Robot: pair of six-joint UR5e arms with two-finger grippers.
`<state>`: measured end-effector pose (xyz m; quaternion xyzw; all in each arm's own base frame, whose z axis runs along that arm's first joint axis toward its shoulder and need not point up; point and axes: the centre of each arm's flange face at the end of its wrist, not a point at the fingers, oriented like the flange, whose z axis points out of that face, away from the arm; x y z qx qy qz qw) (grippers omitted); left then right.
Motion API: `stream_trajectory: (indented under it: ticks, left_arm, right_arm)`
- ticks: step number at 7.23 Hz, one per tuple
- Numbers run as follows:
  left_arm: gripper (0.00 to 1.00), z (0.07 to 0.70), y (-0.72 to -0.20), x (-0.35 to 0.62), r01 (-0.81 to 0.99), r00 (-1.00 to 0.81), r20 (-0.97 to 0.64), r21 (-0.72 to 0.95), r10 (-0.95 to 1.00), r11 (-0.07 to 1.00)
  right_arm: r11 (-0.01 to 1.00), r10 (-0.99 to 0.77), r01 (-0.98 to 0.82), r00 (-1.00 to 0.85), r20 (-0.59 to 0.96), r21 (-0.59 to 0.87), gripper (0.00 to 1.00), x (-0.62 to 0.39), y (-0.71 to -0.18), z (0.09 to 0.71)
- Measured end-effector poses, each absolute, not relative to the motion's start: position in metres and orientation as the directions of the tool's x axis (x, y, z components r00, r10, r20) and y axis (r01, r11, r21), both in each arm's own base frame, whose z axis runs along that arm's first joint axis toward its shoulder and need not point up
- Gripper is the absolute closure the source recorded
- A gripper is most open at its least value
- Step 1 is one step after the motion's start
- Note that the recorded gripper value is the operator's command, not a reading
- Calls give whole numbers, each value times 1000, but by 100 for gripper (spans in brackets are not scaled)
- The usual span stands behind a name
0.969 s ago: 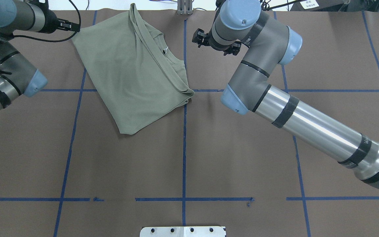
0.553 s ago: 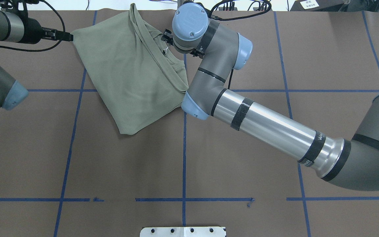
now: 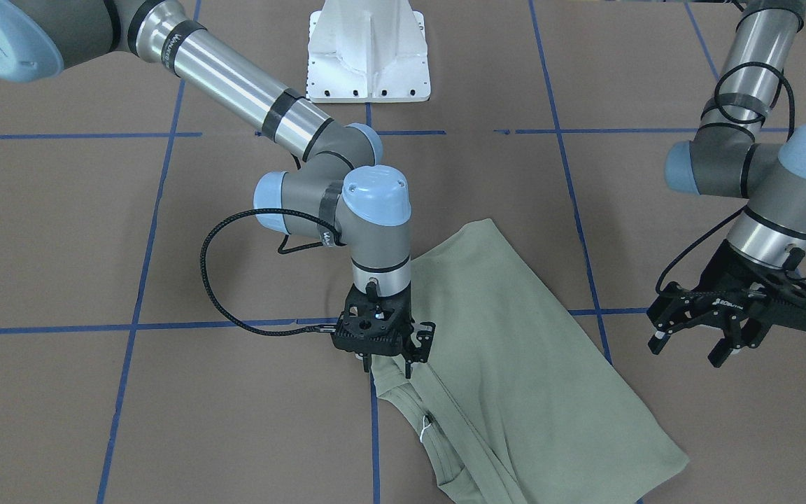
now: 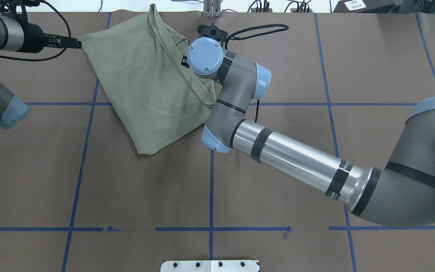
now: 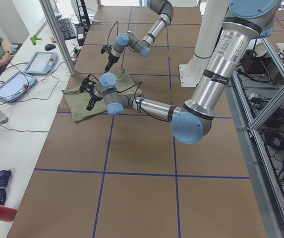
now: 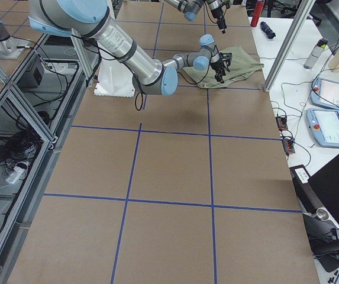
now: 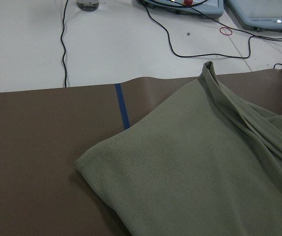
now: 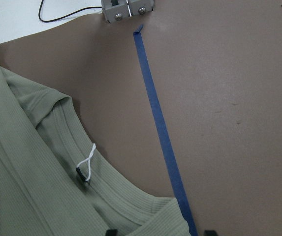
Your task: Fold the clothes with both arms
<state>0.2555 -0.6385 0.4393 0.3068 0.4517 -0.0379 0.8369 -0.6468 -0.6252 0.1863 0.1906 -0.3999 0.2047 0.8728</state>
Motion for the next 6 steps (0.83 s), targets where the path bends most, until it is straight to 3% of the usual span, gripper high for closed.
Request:
stream_trajectory:
  ticks: [4,6]
  left_arm:
    - [0,444,-636,256,337,591,-779,476,211,813]
    - [0,444,-636,258,335,590,-779,476,213,814]
  right_arm:
    - [853,160,-472,645,748,225,34,-659,-617,200]
    - [853,156,-469,649,745,230,41,-663,-613,202]
